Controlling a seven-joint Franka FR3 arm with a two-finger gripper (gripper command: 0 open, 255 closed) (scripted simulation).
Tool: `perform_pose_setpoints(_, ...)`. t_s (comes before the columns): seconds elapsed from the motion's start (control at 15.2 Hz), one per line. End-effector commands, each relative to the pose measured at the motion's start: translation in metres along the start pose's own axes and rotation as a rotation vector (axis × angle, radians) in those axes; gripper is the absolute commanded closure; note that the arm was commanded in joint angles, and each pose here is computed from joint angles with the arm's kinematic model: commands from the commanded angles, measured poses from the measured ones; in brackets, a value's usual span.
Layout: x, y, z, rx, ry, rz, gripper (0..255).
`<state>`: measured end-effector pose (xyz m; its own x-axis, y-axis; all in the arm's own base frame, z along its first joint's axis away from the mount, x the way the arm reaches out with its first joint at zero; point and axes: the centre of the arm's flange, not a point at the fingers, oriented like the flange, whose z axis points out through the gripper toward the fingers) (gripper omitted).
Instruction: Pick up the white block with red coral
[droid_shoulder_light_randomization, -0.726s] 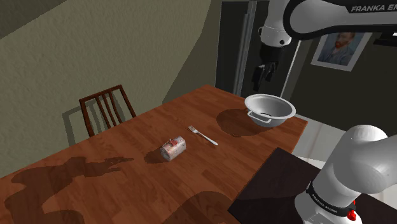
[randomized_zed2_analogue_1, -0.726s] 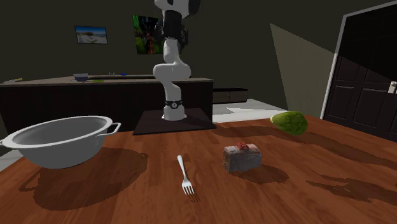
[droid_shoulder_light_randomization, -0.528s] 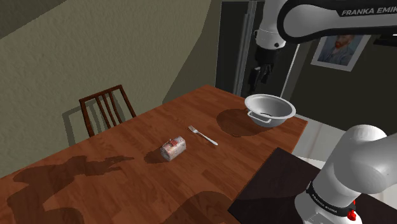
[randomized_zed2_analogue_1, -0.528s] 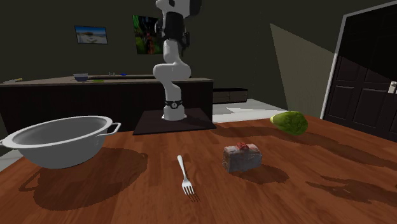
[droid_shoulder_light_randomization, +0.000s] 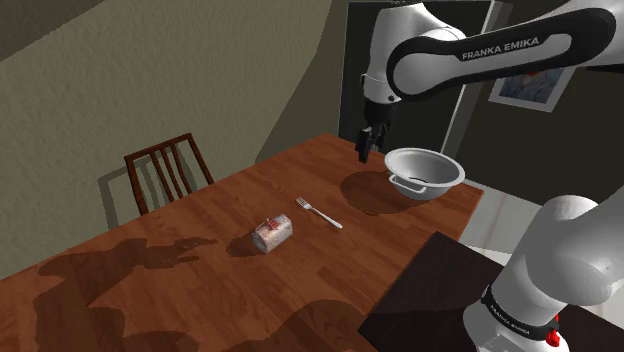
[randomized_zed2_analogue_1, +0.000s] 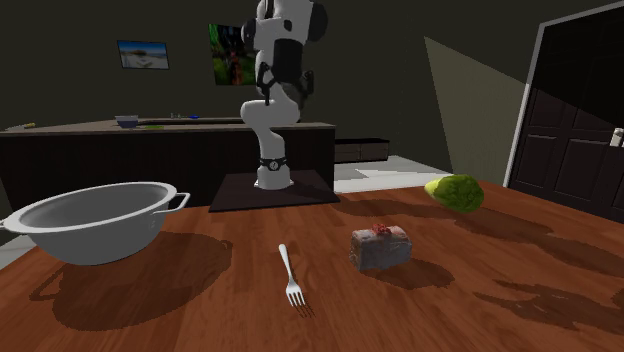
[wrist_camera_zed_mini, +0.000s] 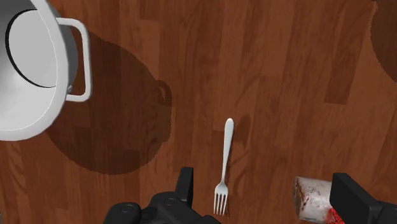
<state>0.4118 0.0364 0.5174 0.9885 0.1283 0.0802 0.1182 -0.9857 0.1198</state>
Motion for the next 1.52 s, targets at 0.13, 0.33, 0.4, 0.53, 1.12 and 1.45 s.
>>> perform_pose_setpoints(0.13,0.038,-0.021,0.033,0.016,0.008,-0.05,0)
perform_pose_setpoints(0.33,0.063,-0.036,0.057,0.027,0.012,-0.087,0)
perform_pose_setpoints(0.4,0.072,-0.042,0.065,0.031,0.014,-0.1,0)
perform_pose_setpoints(0.53,0.088,-0.053,0.08,0.039,0.017,-0.124,0)
perform_pose_setpoints(1.12,0.161,-0.111,0.15,0.073,0.03,-0.236,0)
perform_pose_setpoints(1.45,0.198,-0.147,0.187,0.092,0.038,-0.298,0)
